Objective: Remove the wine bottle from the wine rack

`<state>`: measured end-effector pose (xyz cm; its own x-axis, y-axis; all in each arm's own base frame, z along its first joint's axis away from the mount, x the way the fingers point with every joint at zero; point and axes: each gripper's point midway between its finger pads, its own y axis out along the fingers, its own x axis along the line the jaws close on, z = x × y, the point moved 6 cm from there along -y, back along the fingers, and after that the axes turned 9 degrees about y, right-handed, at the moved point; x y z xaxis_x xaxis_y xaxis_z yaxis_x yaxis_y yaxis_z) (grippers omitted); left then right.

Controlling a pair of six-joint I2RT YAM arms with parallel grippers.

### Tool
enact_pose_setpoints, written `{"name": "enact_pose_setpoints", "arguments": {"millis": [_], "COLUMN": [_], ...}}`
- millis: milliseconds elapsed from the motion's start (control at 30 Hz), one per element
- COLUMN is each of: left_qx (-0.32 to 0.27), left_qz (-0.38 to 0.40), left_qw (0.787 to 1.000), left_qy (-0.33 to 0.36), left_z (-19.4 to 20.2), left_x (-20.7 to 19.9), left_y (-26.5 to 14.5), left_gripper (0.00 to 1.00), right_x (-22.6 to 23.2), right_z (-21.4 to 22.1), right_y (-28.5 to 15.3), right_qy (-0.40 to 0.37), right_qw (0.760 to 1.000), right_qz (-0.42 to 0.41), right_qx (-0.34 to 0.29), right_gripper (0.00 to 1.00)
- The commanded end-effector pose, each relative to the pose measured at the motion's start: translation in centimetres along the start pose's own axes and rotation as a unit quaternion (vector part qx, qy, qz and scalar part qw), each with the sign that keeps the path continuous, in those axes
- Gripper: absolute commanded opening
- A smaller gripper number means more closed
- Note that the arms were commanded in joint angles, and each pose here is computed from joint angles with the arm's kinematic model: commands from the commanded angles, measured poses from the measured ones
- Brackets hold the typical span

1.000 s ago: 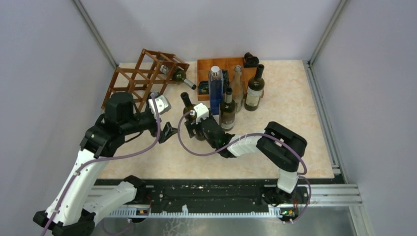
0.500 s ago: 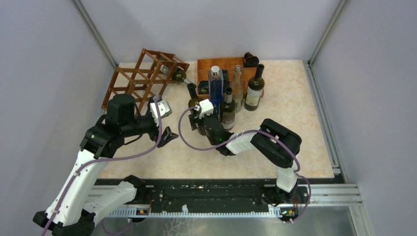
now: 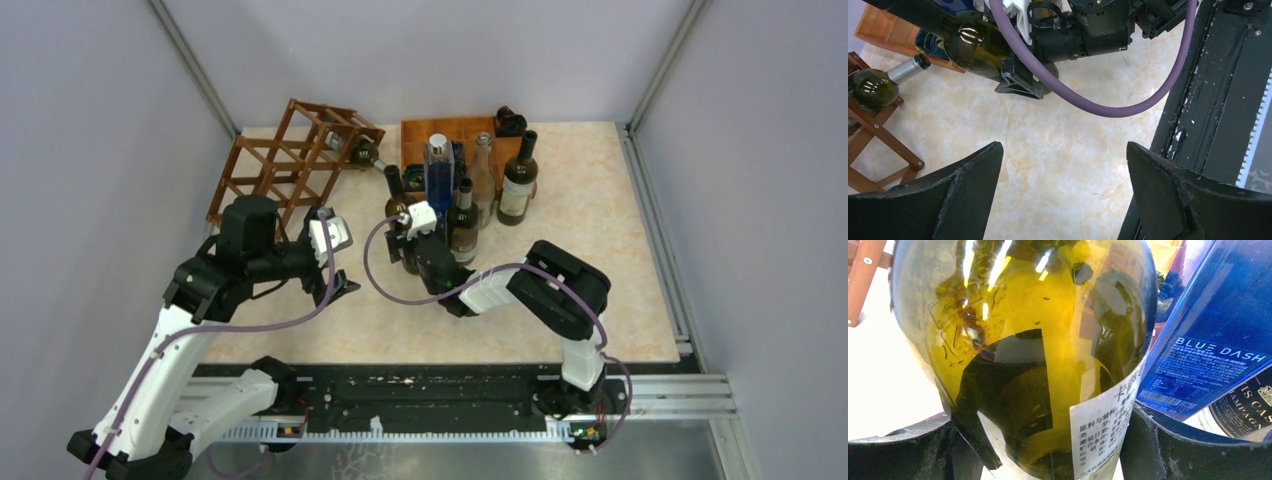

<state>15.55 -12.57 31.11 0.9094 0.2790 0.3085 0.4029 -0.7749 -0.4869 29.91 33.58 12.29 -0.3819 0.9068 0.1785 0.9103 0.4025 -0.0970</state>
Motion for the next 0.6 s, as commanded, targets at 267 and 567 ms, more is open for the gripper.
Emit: {"name": "enact_pose_setpoints", "arguments": {"millis": [267,567], "left_qx": [-0.01,-0.015], "left_qz": [0.008,0.008], "left_qw": [1.0,0.999], "left_qy": [0.029,0.032], "left_z": [-0.3,-0.9], "left_x": [0.0,0.5], "left_y": [-0.2,0.0], "left_gripper": [0.99,0.99], "right_x": [0.7,1.6], "right_z": [-4.5,-4.9], "right_y": [-1.2,-2.5], "right_qy": [0.075,0.064], "right_qw": [0.995,0.996], "right_qz": [-0.027,-0.041], "right_qx": [-0.062,-0.047], "right_gripper": [0.98,0.99]}}
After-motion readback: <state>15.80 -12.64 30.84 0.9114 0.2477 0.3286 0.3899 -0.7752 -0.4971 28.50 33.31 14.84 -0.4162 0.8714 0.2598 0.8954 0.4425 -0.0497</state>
